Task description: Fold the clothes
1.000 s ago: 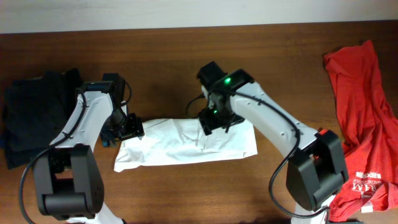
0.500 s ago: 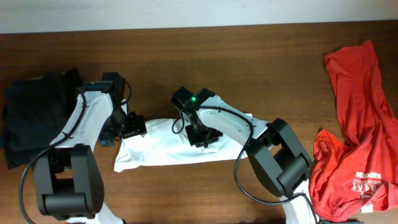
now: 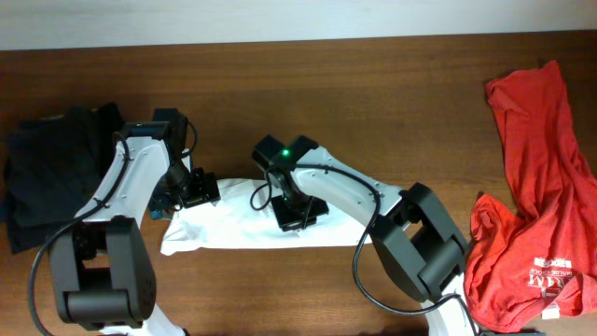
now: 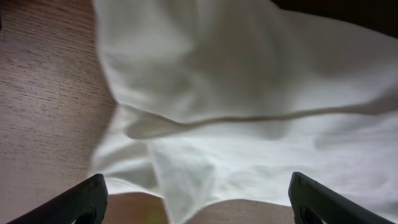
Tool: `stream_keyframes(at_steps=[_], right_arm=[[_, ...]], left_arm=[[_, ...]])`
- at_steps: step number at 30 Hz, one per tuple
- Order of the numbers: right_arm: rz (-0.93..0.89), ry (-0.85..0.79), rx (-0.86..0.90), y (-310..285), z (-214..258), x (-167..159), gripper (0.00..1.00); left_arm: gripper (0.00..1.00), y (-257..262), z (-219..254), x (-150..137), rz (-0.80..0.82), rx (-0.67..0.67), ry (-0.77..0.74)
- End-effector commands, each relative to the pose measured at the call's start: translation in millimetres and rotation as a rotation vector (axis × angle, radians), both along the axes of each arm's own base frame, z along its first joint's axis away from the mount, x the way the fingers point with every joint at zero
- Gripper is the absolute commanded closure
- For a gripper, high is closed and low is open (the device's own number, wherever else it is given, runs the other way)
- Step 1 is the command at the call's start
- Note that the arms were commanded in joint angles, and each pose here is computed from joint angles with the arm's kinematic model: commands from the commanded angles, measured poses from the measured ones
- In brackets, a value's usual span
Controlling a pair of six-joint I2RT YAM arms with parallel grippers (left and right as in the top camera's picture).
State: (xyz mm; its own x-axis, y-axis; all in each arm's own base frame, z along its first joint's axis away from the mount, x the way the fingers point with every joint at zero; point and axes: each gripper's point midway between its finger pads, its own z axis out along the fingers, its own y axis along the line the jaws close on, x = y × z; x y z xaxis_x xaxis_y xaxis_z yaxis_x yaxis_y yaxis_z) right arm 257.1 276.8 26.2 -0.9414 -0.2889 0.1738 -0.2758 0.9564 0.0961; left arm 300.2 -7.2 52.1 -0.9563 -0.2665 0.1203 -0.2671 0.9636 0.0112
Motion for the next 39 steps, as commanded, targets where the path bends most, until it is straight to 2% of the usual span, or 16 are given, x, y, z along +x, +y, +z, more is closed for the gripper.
stream_keyframes(at_steps=[1,4,7,9,12,16,19,21,23,25,26,27,31,33,35,39], right_arm=[[0.060,-0.014,0.051,12,12,-3,0.44],[-0.023,-0.087,-0.123,-39,36,16,0.41],[-0.151,-0.238,-0.099,-86,103,42,0.35],[-0.240,-0.240,-0.105,-121,124,44,0.33],[-0.292,-0.190,-0.145,-149,118,42,0.32],[-0.290,-0.174,-0.156,-151,114,38,0.32],[-0.290,-0.169,-0.159,-151,114,37,0.32],[-0.289,-0.158,-0.165,-152,114,34,0.32],[-0.289,-0.156,-0.167,-153,114,33,0.32],[-0.288,-0.149,-0.171,-154,115,32,0.32],[-0.288,-0.149,-0.172,-154,115,31,0.32],[-0.288,-0.149,-0.172,-154,115,31,0.32],[-0.287,-0.152,-0.183,-156,115,32,0.32],[-0.276,-0.171,-0.249,-169,117,32,0.32],[-0.291,-0.179,-0.280,-180,118,35,0.30],[-0.387,-0.155,-0.288,-226,118,46,0.30]], left_arm=[[0.07,-1,7,1,-0.003,-0.008,-0.026],[0.06,1,7,0,-0.004,0.001,-0.024],[0.03,32,9,2,-0.023,0.182,-0.031],[0.03,39,10,12,-0.042,0.226,-0.068],[0.03,39,2,12,-0.058,0.225,-0.060],[0.03,49,-22,3,-0.057,0.269,-0.034],[0.04,44,-42,5,-0.022,0.204,-0.059],[0.09,36,-57,3,-0.027,0.157,-0.060],[0.09,16,-79,-1,-0.051,0.039,-0.051],[0.11,12,-85,-6,-0.052,0.016,-0.035],[0.26,8,-86,-7,-0.049,-0.009,-0.033],[0.35,3,-86,-6,-0.047,-0.036,-0.038],[0.46,-4,-86,-2,-0.044,-0.078,-0.058],[0.67,-4,-86,-1,-0.044,-0.077,-0.061],[0.96,-4,-86,4,-0.045,-0.077,-0.083],[1.00,8,-71,18,-0.047,-0.045,-0.102]])
